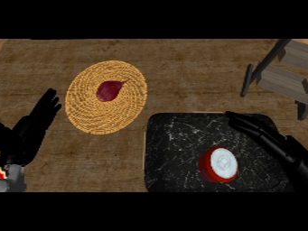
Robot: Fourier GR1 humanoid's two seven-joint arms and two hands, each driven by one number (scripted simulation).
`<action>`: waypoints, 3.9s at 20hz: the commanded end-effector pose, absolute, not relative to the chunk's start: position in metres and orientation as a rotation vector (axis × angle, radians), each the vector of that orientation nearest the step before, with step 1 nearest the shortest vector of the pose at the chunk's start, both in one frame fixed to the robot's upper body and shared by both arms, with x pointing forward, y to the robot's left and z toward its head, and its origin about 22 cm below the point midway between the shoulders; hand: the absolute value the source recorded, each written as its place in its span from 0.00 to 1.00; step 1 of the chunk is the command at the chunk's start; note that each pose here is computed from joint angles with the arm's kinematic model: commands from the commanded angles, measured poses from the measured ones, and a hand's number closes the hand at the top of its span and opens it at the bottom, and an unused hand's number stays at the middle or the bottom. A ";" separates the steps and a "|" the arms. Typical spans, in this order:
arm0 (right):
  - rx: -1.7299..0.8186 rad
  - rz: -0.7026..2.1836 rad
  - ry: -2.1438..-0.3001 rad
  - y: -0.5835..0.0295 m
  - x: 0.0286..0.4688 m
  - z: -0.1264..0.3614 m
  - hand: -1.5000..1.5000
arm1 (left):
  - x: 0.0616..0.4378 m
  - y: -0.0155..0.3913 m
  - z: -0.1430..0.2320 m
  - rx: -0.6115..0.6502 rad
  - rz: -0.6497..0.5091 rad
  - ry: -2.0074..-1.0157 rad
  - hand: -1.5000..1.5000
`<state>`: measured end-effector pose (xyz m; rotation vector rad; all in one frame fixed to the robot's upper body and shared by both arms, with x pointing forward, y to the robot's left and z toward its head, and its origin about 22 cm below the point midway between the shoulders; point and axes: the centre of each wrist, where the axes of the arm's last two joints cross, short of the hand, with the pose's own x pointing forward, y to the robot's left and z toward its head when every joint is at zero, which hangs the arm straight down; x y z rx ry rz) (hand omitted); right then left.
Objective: Pick the can from the tray and place it in the tiered basket
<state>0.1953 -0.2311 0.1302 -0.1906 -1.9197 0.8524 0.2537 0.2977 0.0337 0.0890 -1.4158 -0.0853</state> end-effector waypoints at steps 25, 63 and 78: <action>-0.574 1.548 -1.218 -0.166 0.160 0.136 0.00 | 0.250 0.291 0.020 0.068 -0.088 -1.409 0.50; -1.043 1.411 -1.070 -0.320 0.225 0.108 1.00 | 0.248 0.308 0.029 0.111 -0.040 -1.409 0.50; -1.110 0.560 -1.717 -0.528 0.203 0.283 1.00 | 0.243 0.308 0.023 0.121 -0.028 -1.408 0.50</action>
